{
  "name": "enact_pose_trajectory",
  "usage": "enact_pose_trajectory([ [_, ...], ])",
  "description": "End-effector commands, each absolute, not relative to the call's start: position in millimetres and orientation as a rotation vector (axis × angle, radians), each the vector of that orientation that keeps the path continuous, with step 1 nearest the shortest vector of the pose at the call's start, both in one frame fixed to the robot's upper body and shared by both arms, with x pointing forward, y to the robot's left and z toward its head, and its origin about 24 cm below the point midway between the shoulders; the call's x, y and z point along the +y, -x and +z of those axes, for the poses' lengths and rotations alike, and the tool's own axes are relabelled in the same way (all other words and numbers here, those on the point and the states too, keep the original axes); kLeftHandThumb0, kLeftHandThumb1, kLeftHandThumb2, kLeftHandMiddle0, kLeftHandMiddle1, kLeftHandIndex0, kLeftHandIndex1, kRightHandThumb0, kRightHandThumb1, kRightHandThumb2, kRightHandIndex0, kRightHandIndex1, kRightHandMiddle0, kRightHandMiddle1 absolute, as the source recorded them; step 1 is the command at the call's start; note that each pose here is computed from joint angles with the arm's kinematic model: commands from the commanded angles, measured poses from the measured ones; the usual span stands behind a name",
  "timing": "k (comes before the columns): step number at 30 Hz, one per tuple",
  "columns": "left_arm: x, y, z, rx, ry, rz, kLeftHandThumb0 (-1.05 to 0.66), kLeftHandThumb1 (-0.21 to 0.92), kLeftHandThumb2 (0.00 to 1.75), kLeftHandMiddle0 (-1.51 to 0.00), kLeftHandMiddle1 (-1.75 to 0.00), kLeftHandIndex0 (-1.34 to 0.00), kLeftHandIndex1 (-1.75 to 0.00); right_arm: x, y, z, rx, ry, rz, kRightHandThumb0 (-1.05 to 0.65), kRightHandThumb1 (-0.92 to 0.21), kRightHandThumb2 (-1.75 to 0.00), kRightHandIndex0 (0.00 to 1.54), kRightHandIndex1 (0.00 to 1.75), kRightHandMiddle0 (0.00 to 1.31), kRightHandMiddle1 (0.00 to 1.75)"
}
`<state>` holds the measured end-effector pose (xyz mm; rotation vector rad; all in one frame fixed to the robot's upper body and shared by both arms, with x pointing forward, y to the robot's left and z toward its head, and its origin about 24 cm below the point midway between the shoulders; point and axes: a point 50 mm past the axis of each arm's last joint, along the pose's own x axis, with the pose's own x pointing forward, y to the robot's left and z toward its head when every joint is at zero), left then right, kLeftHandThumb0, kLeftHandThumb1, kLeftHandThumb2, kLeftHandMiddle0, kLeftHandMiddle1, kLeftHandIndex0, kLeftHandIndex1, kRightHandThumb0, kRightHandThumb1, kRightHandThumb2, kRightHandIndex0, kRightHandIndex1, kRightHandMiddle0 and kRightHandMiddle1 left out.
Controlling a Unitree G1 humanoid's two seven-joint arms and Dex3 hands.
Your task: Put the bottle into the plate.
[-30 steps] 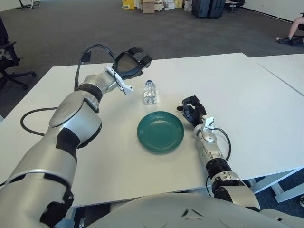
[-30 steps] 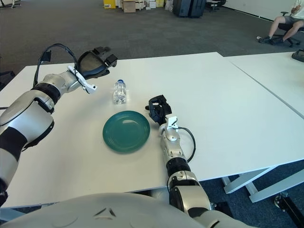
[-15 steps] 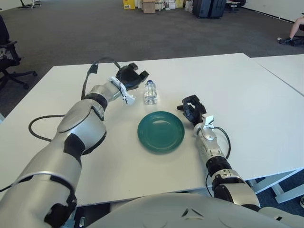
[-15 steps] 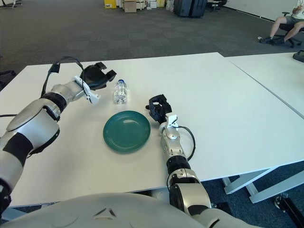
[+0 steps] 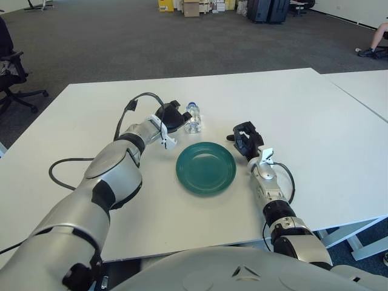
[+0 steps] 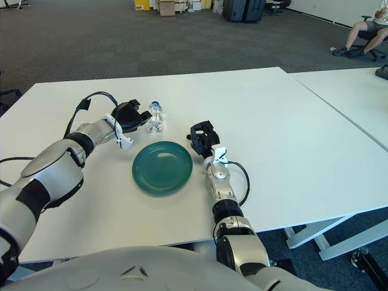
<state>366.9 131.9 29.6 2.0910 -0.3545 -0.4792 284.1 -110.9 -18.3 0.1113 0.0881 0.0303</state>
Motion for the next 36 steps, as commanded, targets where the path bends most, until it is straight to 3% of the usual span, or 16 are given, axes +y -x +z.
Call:
enact_pose_trajectory([
  [1,124,-366,28,-0.338,-2.056,-0.473,-0.40,0.59,0.95,-0.35,-0.85,-0.40,-1.74,-115,-278,-27,0.131,-0.108,0.018,-0.35,-0.84,-0.63,0.43,1.18,0.25,1.74],
  [13,113,-362,24,-0.382,-2.033,-0.493,-0.41,0.56,1.00,-0.34,-0.97,-0.43,-1.73,-114,-275,-29,0.138,-0.104,0.008,-0.36,-0.82,-0.65,0.45,1.18,0.25,1.74],
  [36,107,-376,48,-0.303,-1.740,-0.291,-0.38,0.72,0.78,-0.31,-0.85,-0.32,-1.73,-113,-274,-32,0.149,-0.109,0.010,-0.36,-0.80,-0.68,0.43,1.21,0.27,1.74],
])
